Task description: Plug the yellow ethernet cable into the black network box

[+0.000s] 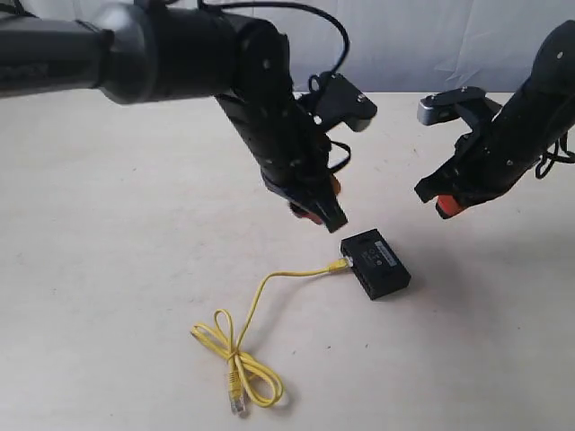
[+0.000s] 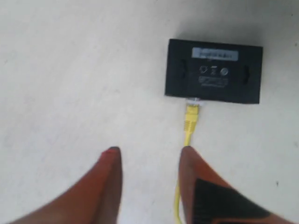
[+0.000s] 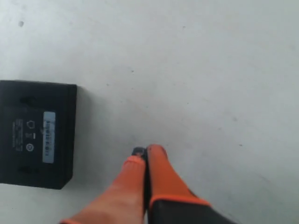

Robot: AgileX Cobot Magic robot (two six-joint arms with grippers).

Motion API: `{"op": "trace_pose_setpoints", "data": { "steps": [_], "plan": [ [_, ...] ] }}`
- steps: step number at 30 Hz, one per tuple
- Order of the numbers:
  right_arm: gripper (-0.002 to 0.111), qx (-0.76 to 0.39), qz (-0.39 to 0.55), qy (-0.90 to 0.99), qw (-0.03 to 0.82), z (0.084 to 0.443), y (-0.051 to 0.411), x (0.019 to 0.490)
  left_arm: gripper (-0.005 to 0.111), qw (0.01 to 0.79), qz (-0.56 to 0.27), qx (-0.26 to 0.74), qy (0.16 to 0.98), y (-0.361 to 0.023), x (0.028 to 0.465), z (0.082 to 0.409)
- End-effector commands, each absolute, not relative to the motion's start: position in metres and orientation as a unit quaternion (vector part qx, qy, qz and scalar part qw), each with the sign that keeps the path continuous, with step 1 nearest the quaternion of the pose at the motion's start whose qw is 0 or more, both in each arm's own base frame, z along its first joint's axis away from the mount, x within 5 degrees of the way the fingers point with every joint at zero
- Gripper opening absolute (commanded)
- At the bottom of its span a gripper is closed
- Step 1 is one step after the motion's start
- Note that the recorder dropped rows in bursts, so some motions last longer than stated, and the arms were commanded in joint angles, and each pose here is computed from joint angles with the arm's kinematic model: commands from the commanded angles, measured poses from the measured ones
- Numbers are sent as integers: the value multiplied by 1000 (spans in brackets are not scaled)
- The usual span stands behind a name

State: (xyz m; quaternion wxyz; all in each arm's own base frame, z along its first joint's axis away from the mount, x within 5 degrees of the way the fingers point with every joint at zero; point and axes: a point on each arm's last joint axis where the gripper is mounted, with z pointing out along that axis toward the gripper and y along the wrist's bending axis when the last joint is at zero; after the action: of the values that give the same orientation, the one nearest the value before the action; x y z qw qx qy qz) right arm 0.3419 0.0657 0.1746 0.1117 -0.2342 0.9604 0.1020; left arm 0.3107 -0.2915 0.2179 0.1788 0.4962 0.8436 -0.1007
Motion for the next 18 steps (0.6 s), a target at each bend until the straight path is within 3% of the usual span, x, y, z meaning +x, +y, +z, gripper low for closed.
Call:
{"op": "trace_pose_setpoints", "data": {
  "steps": [1, 5, 9, 12, 18],
  "plan": [
    [-1, -218, 65, 964, 140, 200, 58, 337, 0, 133, -65, 477, 866, -245, 322, 240],
    [-1, -198, -19, 972, 129, 218, 41, 328, 0, 119, -35, 415, 901, -199, 334, 255],
    [-1, -197, -41, 971, 127, 233, 36, 319, 0, 135, -30, 362, 922, -164, 337, 265],
    [-1, -195, -40, 970, 137, 243, 35, 314, 0, 150, -29, 325, 933, -141, 332, 269],
    [-1, -122, 24, 979, 160, 262, 12, 305, 0, 254, -28, 255, 933, -95, 298, 297]
  ]
}}
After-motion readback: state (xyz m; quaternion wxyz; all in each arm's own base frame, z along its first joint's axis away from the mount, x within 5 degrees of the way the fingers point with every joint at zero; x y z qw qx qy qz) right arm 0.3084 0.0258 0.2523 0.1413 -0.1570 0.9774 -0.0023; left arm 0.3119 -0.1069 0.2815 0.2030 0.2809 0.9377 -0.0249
